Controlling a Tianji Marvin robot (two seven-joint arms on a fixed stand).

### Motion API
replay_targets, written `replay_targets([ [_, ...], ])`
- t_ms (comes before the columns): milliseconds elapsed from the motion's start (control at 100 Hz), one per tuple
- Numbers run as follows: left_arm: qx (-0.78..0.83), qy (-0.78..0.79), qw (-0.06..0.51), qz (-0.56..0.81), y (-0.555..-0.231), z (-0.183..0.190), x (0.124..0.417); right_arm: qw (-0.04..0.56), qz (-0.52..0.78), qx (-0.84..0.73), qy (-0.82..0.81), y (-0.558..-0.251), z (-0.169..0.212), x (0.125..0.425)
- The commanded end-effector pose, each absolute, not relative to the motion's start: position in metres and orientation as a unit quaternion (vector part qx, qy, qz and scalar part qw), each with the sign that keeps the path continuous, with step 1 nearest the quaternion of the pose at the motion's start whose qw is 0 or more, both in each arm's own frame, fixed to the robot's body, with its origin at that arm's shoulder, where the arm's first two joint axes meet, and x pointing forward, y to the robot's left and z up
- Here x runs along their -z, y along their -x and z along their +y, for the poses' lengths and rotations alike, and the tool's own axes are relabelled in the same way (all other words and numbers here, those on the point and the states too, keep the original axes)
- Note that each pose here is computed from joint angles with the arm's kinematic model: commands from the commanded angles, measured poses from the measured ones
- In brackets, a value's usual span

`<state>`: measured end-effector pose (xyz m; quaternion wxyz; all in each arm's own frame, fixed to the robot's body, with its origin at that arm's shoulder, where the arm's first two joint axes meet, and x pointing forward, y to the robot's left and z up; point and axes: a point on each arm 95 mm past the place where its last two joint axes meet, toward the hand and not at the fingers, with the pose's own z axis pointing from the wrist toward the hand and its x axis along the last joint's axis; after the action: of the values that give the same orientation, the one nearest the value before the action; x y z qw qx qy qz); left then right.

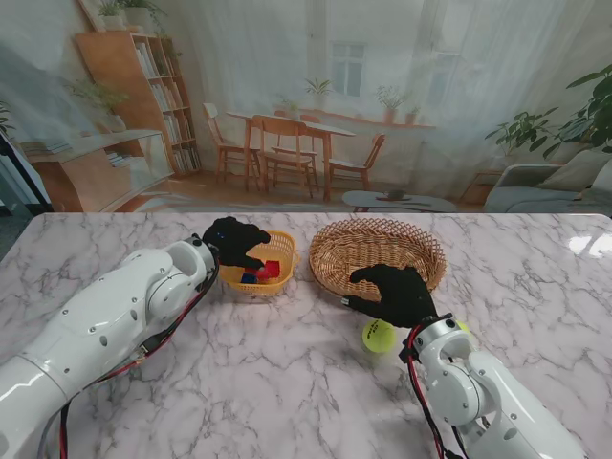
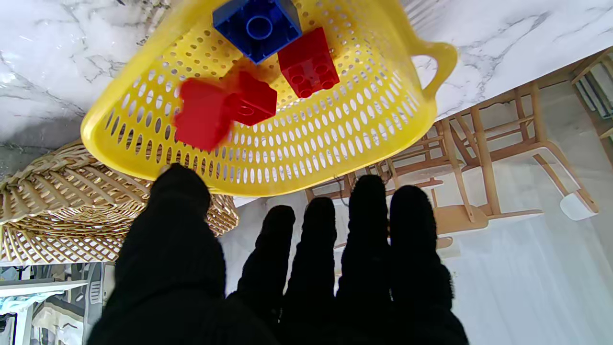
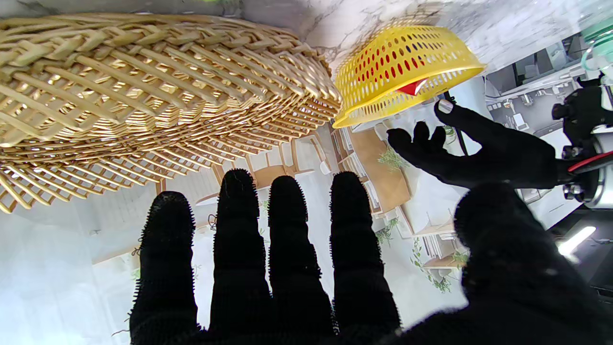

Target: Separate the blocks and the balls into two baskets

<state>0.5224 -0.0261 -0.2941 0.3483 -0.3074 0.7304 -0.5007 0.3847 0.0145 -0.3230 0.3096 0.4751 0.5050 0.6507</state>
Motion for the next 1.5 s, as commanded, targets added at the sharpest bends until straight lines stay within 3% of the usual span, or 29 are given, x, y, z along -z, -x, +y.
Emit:
replay_targets([
  [0,0.494,0.301,0.349,0.738,-0.523,-0.025,0.293,0.311,0.506,-0.651,-0.473,-0.384,0.016,0.323],
  [360,0.52,0.304,0.355,0.715,-0.508,-0.015,0.287,0.314,0.502,-0.65,-0.476,-0.382,0.013,0.324],
  [770,0.611,0.32,0.337,0.641,-0.458,-0.016,0.263,0.319,0.499,-0.652,-0.474,-0.38,0.01,0.324],
  [1050,0.693,0.355,0.292,0.556,-0.426,-0.026,0.279,0.322,0.494,-0.655,-0.473,-0.379,0.009,0.323],
  [1280,0.693,0.4,0.25,0.546,-0.424,-0.028,0.301,0.335,0.501,-0.644,-0.471,-0.375,0.004,0.322],
  [1490,0.686,0.387,0.256,0.56,-0.423,-0.024,0.3,0.36,0.507,-0.632,-0.463,-0.369,-0.009,0.321],
])
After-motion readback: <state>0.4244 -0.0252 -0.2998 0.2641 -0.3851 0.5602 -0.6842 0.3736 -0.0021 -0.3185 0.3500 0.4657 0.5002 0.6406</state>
